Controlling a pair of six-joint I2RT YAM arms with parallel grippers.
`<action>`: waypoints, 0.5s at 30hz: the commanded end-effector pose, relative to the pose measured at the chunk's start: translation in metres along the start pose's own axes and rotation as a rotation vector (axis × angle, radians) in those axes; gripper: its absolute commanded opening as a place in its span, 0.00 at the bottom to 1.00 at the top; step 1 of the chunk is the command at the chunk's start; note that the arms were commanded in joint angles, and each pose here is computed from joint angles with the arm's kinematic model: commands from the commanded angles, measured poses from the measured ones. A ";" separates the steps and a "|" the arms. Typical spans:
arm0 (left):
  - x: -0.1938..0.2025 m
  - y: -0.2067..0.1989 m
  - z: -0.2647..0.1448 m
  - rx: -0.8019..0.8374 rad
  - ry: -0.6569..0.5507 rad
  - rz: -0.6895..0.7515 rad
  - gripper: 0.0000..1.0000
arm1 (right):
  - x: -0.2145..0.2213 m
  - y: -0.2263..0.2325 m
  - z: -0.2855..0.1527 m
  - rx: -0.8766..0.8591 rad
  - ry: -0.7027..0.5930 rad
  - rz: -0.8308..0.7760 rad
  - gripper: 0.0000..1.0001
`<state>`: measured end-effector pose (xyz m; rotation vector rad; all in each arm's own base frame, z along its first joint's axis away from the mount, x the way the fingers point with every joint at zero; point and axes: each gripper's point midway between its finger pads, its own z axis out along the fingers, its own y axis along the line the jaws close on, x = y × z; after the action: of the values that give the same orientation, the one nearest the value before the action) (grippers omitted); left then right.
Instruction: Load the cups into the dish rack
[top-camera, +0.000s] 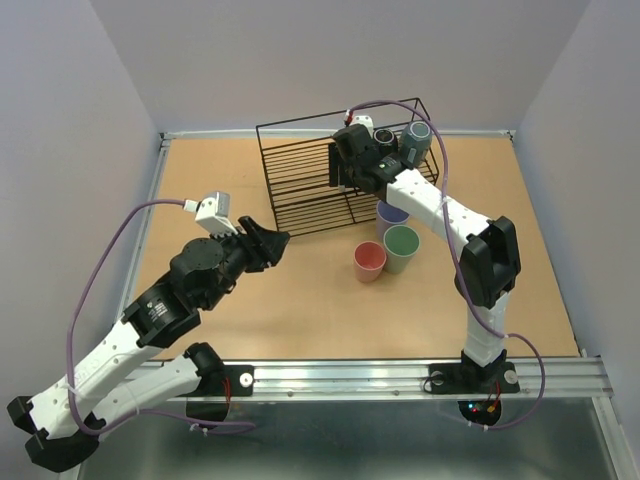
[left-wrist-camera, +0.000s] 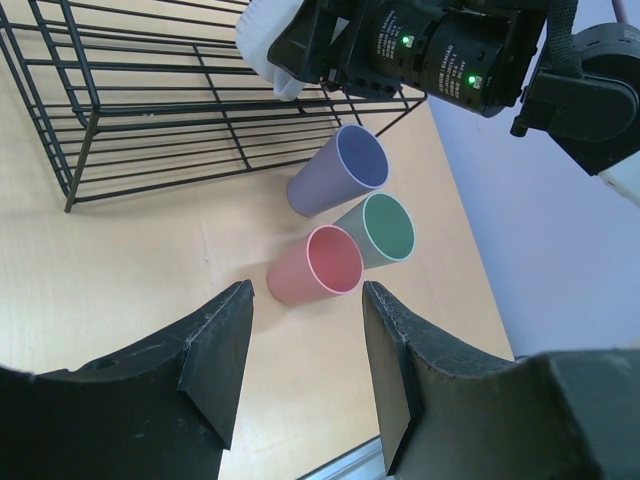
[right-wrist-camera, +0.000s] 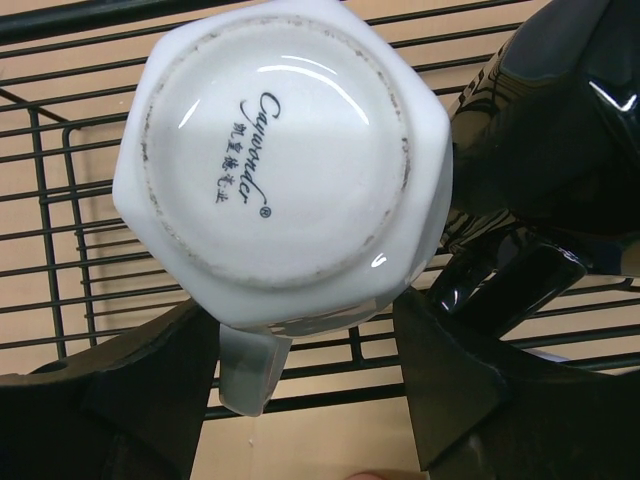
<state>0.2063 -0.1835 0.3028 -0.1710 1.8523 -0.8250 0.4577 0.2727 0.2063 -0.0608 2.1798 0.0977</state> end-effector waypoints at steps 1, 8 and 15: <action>-0.021 -0.018 -0.001 0.051 -0.061 -0.008 0.58 | -0.026 0.000 -0.011 -0.003 -0.081 0.022 0.73; -0.022 -0.021 0.001 0.058 -0.061 -0.004 0.58 | -0.040 0.001 -0.028 -0.029 -0.113 0.032 0.75; -0.019 -0.022 0.004 0.063 -0.056 -0.010 0.58 | -0.056 0.003 -0.055 -0.070 -0.149 0.067 0.75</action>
<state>0.2118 -0.1910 0.3012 -0.1602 1.8560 -0.8229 0.4539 0.2700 0.2299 -0.0517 2.1395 0.1230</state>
